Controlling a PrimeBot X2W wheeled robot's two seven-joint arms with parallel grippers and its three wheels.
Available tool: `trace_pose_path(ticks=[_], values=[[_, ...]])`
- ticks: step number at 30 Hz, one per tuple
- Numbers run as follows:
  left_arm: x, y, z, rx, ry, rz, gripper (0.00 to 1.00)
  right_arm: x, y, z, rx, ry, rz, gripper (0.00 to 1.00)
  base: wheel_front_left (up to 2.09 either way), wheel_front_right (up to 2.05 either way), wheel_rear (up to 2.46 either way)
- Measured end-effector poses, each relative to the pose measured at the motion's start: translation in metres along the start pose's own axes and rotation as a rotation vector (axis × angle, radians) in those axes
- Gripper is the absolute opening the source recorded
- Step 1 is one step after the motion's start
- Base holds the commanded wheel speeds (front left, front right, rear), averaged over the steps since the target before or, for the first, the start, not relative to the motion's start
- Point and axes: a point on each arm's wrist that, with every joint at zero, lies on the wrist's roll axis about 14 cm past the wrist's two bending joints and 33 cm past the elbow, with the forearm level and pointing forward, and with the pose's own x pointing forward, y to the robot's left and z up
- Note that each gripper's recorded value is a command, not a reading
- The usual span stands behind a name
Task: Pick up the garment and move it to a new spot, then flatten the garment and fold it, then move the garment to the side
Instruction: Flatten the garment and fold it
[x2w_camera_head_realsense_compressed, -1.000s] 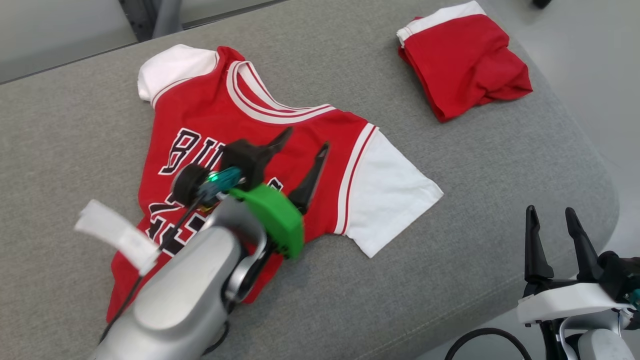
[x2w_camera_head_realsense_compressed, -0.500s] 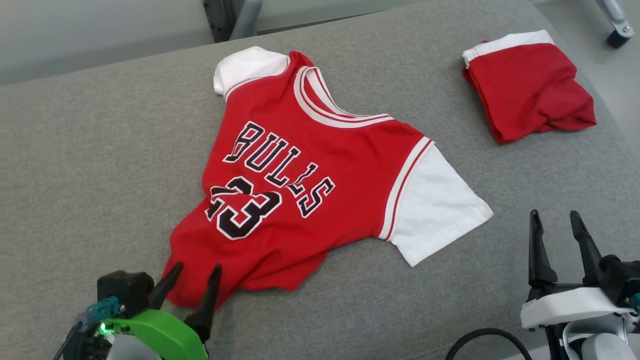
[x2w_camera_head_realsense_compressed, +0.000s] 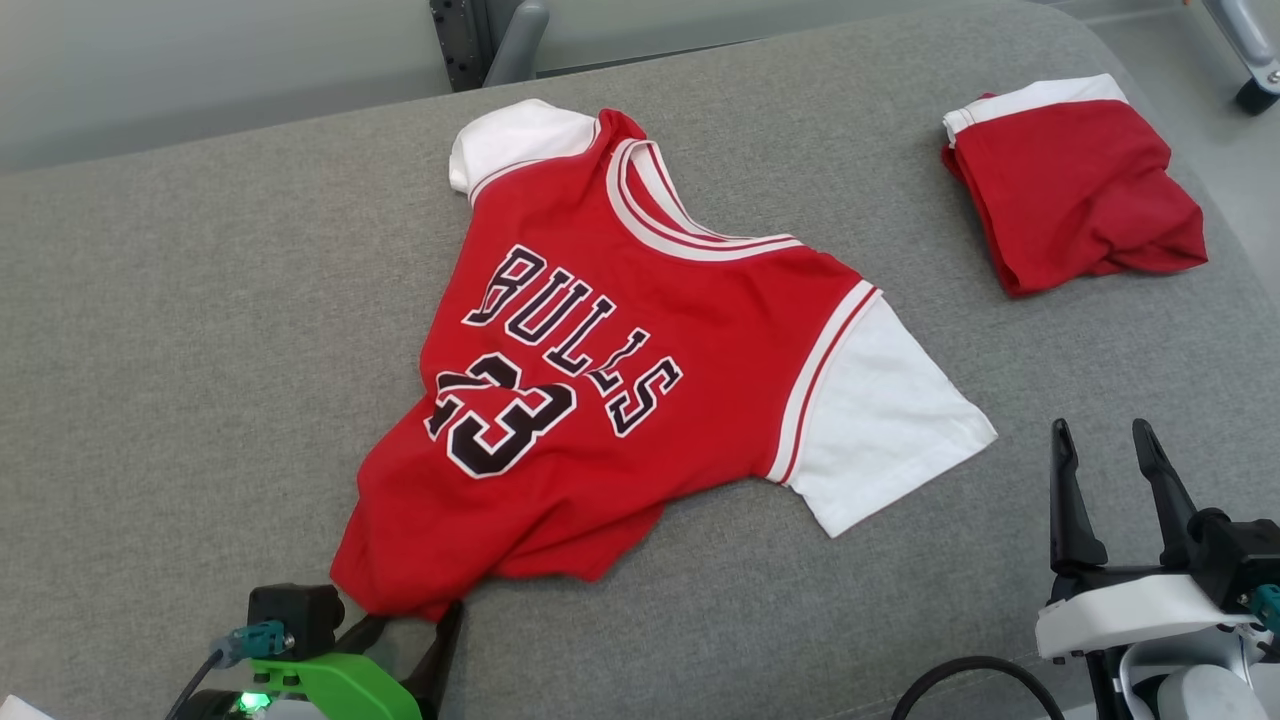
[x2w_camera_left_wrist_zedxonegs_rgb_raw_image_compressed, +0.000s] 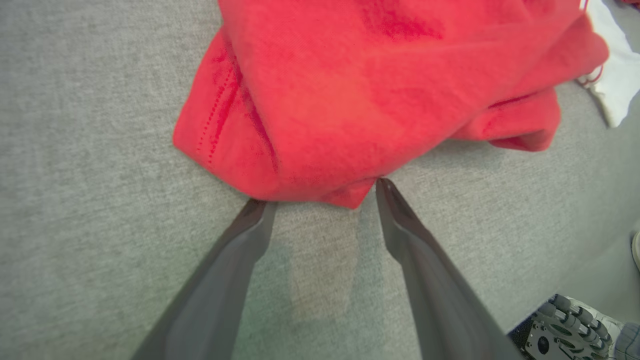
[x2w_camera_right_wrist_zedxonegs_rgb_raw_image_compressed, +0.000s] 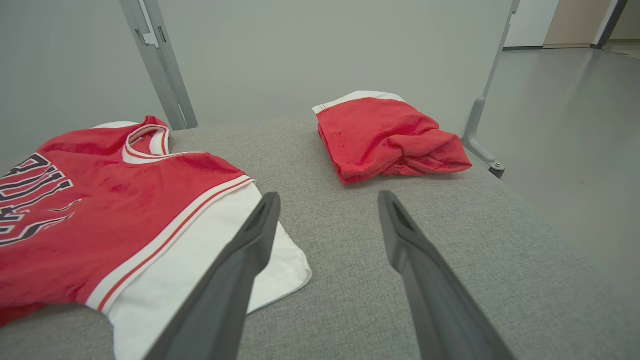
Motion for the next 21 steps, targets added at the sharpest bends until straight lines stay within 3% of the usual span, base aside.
trace_pose_path(ticks=[5, 6, 7, 11, 16, 21], values=[[0.011, 0.003, 0.004, 0.004, -0.022, 0.003, 1.00, -0.003, -0.004, 0.000, -0.003, 0.001, -0.013, 1.00, 0.00, 0.00, 0.00], [0.013, 0.003, 0.009, -0.002, -0.043, 0.008, 0.25, -0.003, -0.005, 0.001, -0.002, 0.000, -0.014, 1.00, 0.00, 0.00, 0.00], [0.015, 0.004, 0.013, -0.005, -0.061, 0.009, 0.00, -0.004, -0.005, 0.001, -0.002, -0.001, -0.015, 1.00, 0.00, 0.00, 0.00], [0.014, 0.005, 0.030, 0.005, -0.114, 0.003, 0.00, -0.007, -0.008, 0.004, 0.000, -0.010, -0.022, 1.00, 0.00, 0.00, 0.00], [-0.007, -0.006, 0.073, 0.096, -0.207, -0.042, 0.00, -0.016, -0.012, 0.003, 0.009, -0.006, -0.034, 1.00, 0.00, 0.00, 0.00], [-0.044, -0.031, 0.105, 0.284, -0.231, -0.114, 0.00, -0.023, -0.013, -0.001, 0.038, 0.002, -0.042, 1.00, 0.00, 0.00, 0.00]])
